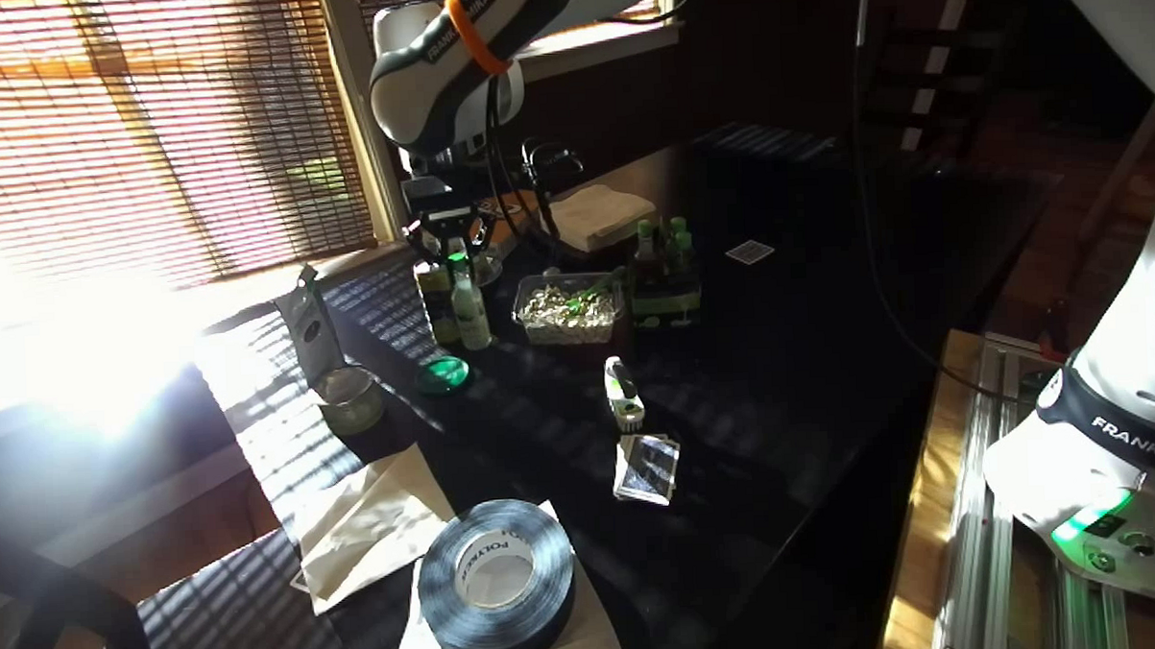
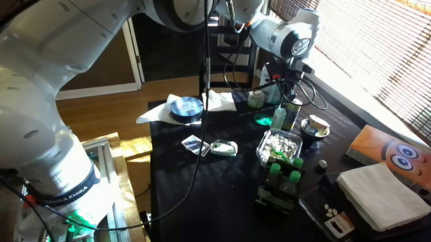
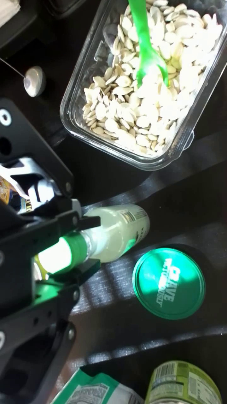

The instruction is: Remove one bottle from the box.

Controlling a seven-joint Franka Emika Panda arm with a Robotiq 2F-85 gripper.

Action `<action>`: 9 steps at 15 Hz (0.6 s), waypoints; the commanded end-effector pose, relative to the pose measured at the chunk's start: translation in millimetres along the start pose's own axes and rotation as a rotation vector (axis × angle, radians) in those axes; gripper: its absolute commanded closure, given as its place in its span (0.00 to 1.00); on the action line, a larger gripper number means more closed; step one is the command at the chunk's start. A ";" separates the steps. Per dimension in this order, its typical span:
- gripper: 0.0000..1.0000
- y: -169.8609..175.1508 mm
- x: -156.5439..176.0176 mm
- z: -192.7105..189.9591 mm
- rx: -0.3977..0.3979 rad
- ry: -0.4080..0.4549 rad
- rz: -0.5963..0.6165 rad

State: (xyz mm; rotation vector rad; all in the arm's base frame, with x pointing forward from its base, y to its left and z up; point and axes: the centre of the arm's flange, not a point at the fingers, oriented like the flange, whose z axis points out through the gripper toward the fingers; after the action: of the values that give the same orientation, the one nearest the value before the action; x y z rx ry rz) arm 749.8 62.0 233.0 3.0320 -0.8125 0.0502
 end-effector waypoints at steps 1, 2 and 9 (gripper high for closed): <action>0.93 -19.5 22.7 6.1 0.048 -0.041 -0.007; 0.93 -20.6 23.0 8.8 0.046 -0.049 -0.011; 0.93 -26.0 28.8 6.0 0.033 -0.037 -0.016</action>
State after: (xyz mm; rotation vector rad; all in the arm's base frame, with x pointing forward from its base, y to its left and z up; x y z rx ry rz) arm 767.6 67.8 222.4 3.0602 -0.8116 0.0151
